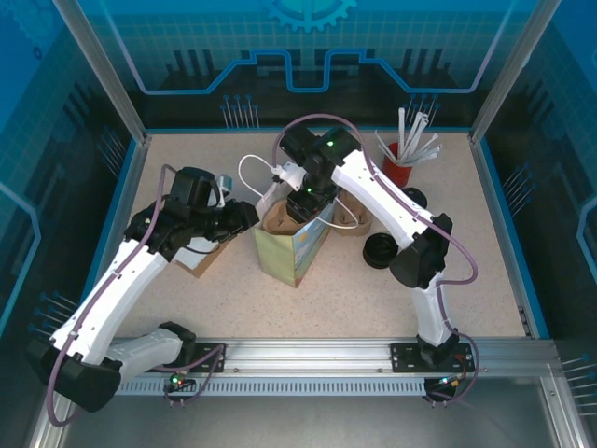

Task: Pack the takeout coffee

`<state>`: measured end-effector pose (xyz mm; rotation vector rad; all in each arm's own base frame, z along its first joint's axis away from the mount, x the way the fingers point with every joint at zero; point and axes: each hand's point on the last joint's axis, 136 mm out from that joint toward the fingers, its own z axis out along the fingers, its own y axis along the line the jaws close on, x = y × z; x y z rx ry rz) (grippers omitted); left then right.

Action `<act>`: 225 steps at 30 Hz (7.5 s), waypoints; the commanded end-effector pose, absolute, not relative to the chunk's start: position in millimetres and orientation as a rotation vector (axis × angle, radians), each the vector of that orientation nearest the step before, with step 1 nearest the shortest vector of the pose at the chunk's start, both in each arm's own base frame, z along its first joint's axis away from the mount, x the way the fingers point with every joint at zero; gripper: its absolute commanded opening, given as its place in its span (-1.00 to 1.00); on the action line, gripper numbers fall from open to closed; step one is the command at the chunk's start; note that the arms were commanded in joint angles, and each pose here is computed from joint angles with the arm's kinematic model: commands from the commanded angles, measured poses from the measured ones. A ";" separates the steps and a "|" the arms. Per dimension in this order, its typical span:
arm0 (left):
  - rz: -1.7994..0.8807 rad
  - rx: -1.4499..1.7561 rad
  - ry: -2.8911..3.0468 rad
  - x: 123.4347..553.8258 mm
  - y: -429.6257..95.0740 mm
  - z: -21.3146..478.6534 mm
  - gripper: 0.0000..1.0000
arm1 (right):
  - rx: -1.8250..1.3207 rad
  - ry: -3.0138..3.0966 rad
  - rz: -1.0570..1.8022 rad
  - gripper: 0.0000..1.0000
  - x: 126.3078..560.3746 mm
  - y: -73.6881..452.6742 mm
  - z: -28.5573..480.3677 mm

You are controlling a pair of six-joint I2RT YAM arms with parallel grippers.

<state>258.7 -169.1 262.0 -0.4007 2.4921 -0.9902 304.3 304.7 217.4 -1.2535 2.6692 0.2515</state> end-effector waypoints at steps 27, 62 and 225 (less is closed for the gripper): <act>-0.966 -0.433 2.450 267.2 -173.1 279.3 -0.53 | -1.377 2.694 0.138 -0.14 282.3 297.8 196.7; -0.937 -0.425 2.457 262.4 -176.3 281.6 -0.55 | -1.453 2.807 -0.047 -0.11 285.6 277.9 157.8; -0.217 0.609 2.632 382.0 -231.6 284.3 -0.27 | 0.067 2.418 0.432 1.00 264.8 60.9 286.1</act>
